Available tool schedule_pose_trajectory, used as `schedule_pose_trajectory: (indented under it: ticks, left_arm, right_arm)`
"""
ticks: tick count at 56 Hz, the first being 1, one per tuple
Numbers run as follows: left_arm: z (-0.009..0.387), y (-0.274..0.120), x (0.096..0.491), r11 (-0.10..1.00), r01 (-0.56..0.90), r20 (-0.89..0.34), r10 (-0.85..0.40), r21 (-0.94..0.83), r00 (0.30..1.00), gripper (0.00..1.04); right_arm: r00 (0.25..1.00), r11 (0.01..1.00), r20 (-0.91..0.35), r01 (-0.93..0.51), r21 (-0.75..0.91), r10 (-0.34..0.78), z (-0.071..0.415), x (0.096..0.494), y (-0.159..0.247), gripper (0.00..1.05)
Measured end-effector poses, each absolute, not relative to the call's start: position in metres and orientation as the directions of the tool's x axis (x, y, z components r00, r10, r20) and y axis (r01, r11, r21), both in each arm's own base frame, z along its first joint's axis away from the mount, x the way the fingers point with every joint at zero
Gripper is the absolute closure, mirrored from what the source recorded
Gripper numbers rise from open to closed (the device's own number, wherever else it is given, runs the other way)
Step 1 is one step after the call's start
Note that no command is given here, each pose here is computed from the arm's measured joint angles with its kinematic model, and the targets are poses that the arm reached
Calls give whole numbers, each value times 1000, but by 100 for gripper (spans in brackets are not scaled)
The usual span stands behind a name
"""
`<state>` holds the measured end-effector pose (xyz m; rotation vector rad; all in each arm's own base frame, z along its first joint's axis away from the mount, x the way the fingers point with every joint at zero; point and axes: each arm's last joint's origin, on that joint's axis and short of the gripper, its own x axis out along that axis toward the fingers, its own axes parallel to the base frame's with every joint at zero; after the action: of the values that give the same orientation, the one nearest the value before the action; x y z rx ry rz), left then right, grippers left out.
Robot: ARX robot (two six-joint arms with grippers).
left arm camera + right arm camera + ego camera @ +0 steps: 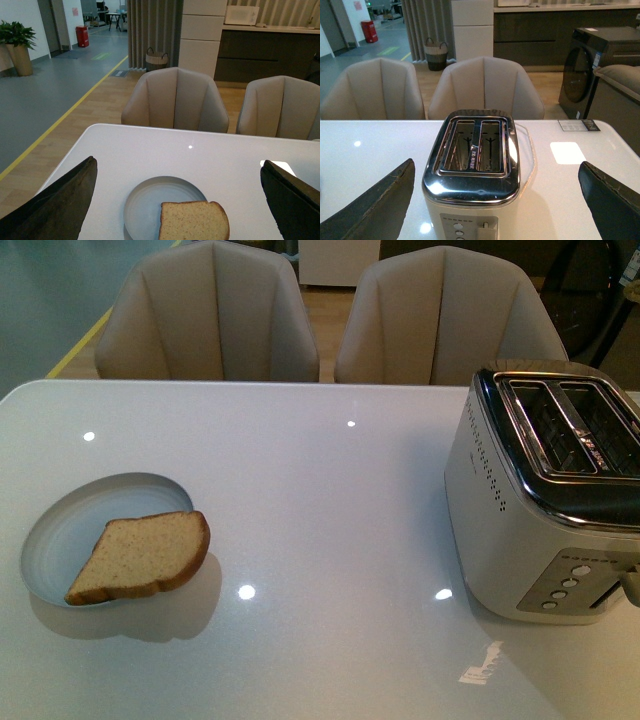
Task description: Left arm holds plate, right arm toasts bread
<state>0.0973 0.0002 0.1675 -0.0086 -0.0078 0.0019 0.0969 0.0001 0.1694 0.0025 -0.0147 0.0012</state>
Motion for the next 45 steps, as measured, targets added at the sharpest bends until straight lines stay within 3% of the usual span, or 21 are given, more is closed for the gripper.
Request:
schedule_pose_trajectory:
  ticks: [28,31,34,36,45]
  left_arm:
    - [167,0,97,1000,-2,7,2,-9,1000,7]
    - [167,0,98,997,-22,-124,13,-71,992,7]
    - [168,1,100,980,-81,-348,13,-182,937,7]
    - [167,1,103,964,-113,-422,2,-239,907,7]
    - [163,9,126,920,-181,-496,-17,-348,868,7]
  right_arm:
    - [1000,1000,15,-1,2,1,169,97,0,9]
    - [1000,1000,15,-1,2,1,169,97,0,9]
    - [1000,1000,15,-1,2,1,169,97,0,9]
    - [1000,1000,15,-2,2,2,169,97,0,9]
    - [1000,1000,15,-1,2,1,169,97,0,9]
